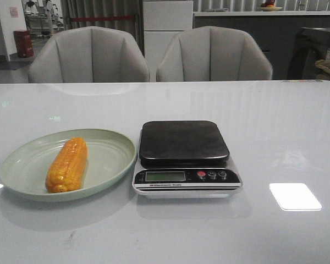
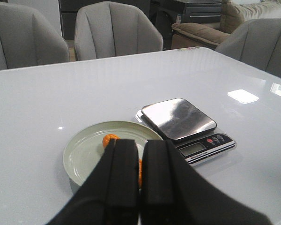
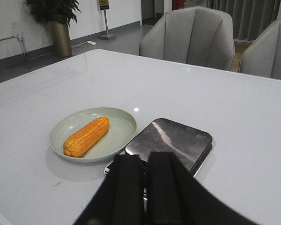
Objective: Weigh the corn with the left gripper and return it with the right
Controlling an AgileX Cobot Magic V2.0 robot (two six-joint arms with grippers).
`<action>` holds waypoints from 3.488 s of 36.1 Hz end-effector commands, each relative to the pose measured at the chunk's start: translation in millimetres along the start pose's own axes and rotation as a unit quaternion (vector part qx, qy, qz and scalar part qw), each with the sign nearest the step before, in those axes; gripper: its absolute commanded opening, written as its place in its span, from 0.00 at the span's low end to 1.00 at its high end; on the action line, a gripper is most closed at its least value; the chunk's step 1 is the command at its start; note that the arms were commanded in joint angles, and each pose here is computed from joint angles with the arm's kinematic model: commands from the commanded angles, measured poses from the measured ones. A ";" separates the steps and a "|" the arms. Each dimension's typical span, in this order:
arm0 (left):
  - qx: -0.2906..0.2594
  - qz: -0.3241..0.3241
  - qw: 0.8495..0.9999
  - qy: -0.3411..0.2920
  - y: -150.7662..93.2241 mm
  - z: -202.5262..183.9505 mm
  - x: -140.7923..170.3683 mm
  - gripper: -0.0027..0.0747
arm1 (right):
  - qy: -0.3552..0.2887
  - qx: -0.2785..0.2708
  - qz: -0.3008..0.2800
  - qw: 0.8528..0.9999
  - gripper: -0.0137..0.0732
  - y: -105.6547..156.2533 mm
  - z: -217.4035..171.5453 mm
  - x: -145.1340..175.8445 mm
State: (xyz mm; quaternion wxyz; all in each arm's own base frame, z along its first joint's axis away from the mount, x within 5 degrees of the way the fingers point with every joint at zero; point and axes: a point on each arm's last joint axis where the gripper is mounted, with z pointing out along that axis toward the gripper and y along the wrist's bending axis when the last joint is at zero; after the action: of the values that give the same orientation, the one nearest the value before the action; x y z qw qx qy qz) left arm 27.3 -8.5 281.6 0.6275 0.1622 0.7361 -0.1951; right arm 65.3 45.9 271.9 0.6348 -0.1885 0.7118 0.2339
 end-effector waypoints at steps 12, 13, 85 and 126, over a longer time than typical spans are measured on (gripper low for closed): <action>-0.001 0.006 0.999 -0.042 -1.1 -0.7 -11.0 0.18 | -0.055 -0.001 -0.011 0.998 0.37 1.0 -1.2 -16.7; -0.015 0.016 0.999 -0.043 0.3 0.7 -9.2 0.18 | -0.055 -0.001 -0.011 0.998 0.37 1.0 -1.2 -16.7; -0.235 -0.017 0.966 -0.111 27.0 32.2 76.8 0.18 | -0.049 0.028 -0.010 0.998 0.37 -4.3 0.1 -9.6; -0.235 -0.017 0.966 -0.110 27.1 32.3 76.8 0.18 | -0.128 0.263 -0.018 0.956 0.37 -35.1 -27.5 63.9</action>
State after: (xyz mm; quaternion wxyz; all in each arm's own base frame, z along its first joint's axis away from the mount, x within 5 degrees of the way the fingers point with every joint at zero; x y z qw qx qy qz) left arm 56.2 0.2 201.0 0.6967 -0.0317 0.7157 -0.0366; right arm 56.7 3.8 202.2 0.7188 0.0087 0.6928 0.0564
